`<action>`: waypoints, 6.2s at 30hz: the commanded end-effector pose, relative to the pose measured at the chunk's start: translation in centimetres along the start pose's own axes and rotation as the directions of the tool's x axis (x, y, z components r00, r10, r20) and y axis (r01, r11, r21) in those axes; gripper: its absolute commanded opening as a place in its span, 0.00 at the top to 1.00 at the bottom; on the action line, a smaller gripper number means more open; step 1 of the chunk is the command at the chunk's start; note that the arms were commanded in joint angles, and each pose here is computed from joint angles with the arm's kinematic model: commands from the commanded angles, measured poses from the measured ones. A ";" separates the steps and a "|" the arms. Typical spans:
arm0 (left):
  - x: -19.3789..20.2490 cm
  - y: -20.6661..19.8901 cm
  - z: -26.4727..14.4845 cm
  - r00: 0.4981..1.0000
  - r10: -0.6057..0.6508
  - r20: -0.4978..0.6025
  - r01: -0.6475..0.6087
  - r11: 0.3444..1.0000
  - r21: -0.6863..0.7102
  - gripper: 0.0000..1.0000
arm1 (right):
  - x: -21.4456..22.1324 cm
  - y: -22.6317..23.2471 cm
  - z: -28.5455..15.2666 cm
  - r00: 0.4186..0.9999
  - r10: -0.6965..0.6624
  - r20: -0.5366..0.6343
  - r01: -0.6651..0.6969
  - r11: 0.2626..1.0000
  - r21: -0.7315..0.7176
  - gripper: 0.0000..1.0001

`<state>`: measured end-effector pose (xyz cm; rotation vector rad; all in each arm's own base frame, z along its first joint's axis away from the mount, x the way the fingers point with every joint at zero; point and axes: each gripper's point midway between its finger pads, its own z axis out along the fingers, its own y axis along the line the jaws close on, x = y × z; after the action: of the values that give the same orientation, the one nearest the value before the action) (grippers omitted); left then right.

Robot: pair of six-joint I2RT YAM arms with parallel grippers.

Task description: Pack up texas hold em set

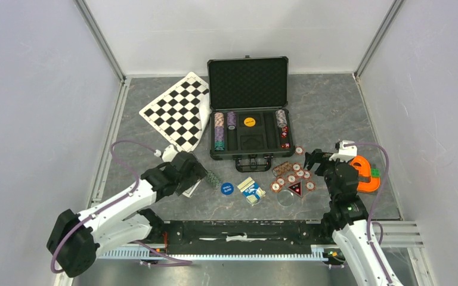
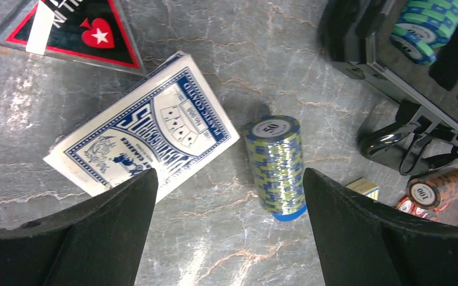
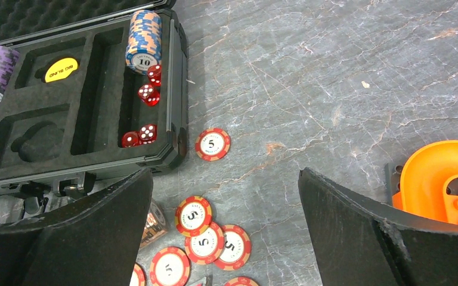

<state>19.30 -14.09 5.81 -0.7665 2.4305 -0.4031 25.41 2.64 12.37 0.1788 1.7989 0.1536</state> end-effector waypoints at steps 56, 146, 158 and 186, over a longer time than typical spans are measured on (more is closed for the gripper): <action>2.3 -12.7 -2.0 0.953 0.301 0.016 -0.298 0.934 0.194 0.98 | -1.6 2.8 0.7 0.989 -0.071 -0.129 0.057 0.993 -0.108 0.02; -1.7 -18.1 5.4 0.826 0.561 -0.063 -0.539 0.816 0.208 0.98 | -1.0 3.3 0.7 0.988 -0.071 -0.134 0.052 0.988 -0.142 0.02; -2.4 -18.6 8.8 0.808 0.588 -0.046 -0.579 0.805 0.131 0.98 | -1.3 3.1 0.8 0.988 -0.082 -0.132 0.064 0.989 -0.133 0.02; -4.4 -18.8 1.4 0.842 0.528 0.110 -0.534 0.786 0.310 0.73 | 3.2 2.8 -1.9 0.805 0.428 -0.412 -0.352 0.902 0.250 0.02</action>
<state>31.57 -25.80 10.04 0.0845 2.5235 -0.3677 23.44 5.27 10.66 0.5216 2.2322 0.3023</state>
